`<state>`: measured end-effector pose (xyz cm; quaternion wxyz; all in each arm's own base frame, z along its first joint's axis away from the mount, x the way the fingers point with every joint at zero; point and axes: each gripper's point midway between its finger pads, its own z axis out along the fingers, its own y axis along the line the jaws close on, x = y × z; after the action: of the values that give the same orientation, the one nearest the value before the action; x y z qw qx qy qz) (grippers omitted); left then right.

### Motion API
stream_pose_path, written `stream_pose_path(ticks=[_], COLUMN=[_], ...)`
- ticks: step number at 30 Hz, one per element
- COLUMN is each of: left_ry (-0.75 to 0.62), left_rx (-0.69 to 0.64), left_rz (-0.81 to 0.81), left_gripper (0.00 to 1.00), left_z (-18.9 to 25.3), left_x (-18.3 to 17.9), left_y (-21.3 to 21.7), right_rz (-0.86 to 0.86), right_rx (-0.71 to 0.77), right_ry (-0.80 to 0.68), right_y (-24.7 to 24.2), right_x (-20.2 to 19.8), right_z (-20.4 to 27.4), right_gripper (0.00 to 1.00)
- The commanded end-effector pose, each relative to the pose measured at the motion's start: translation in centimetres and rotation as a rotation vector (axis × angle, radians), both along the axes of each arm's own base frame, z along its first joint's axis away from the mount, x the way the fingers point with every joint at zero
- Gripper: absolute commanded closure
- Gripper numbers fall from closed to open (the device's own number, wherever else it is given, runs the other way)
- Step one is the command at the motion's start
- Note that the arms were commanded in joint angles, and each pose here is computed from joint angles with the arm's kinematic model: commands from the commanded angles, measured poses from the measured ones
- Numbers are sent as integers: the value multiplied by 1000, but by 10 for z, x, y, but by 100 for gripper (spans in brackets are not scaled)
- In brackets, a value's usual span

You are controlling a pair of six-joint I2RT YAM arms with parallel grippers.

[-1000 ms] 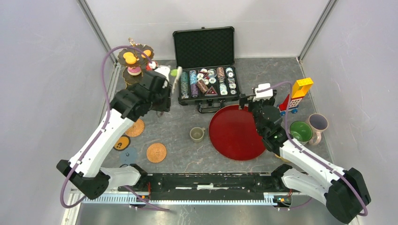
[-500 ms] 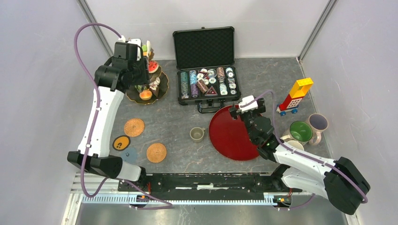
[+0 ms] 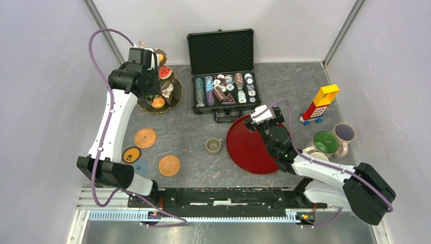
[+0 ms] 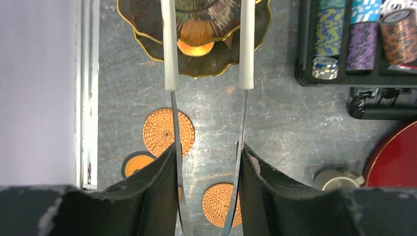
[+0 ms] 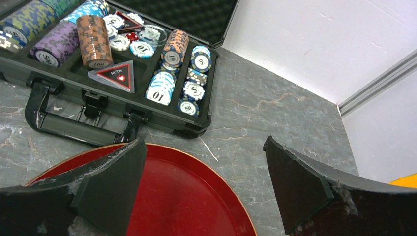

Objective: Serve the afternoon tea
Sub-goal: Place the desert on the desert table.

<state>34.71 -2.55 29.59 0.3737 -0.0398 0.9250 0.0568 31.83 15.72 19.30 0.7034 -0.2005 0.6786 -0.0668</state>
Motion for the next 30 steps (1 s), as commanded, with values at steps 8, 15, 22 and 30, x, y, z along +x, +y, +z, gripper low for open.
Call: stream_pose_path(ticks=[8,15,22,30], left_ry=[-33,-60,-102,-131], left_rx=[53,85,53,11], left_rz=[36,65,46,-10], left_gripper=[74,58,53,51], left_z=[0,8,21,38], left_x=[-10,-8,-12,-16], left_y=[16,25,21,11], right_rz=[11,8,29,28], right_rx=[24,13,27,25], right_ry=[-27,-18,-11,-6], right_y=[9,9,13,14], right_x=[6,7,6,7], right_z=[16,14,13,13], right_gripper=[2,2,2,2])
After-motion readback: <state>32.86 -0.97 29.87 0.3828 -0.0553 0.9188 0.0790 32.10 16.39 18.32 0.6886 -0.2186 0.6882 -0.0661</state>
